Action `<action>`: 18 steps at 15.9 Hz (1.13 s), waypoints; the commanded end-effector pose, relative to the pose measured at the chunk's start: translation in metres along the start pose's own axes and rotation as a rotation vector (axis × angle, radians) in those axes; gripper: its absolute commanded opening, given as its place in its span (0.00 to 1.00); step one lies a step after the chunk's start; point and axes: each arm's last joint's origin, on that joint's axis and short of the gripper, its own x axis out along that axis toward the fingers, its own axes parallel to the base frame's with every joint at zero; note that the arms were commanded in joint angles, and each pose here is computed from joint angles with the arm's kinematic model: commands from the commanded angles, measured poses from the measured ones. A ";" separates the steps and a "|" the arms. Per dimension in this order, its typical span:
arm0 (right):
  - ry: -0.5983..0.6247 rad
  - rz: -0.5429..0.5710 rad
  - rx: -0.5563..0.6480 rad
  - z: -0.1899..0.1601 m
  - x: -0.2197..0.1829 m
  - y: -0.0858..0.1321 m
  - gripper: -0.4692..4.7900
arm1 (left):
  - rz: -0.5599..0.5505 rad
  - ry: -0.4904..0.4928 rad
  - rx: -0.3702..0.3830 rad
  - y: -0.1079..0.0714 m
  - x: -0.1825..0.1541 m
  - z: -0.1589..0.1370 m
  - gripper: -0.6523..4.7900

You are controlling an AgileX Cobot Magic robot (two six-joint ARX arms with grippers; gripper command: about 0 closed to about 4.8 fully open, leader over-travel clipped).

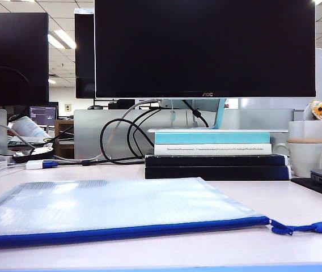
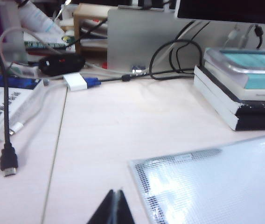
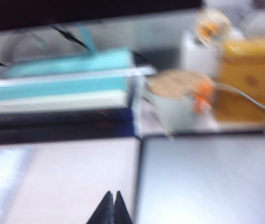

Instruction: Pick up the transparent plastic file bag with a blue zipper and close its zipper.

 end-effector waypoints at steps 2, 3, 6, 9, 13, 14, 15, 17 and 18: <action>0.009 -0.081 0.074 -0.002 0.000 -0.003 0.09 | 0.051 0.051 -0.014 0.001 -0.001 -0.005 0.11; 0.018 -0.082 0.072 -0.003 0.000 -0.003 0.09 | 0.104 0.083 -0.019 0.003 -0.001 -0.008 0.11; 0.033 -0.054 0.067 -0.004 0.000 -0.002 0.09 | 0.198 0.127 -0.022 0.006 -0.002 -0.013 0.11; 0.044 0.011 0.069 -0.004 0.000 0.000 0.13 | 0.230 0.104 -0.065 0.007 -0.001 -0.013 0.11; 0.037 0.012 0.070 -0.004 0.000 0.000 0.13 | 0.106 0.044 -0.048 0.004 0.003 -0.016 0.11; 0.037 0.012 0.070 -0.004 0.000 0.000 0.13 | 0.103 0.036 -0.038 0.004 0.003 -0.015 0.11; 0.037 0.012 0.070 -0.004 0.000 0.000 0.13 | 0.120 0.032 -0.031 0.005 0.003 -0.014 0.11; 0.037 0.012 0.070 -0.004 0.000 0.000 0.13 | 0.122 0.031 -0.031 0.005 0.003 -0.014 0.11; 0.038 0.012 0.070 -0.004 0.000 0.000 0.13 | 0.111 0.031 -0.031 0.005 0.003 -0.014 0.11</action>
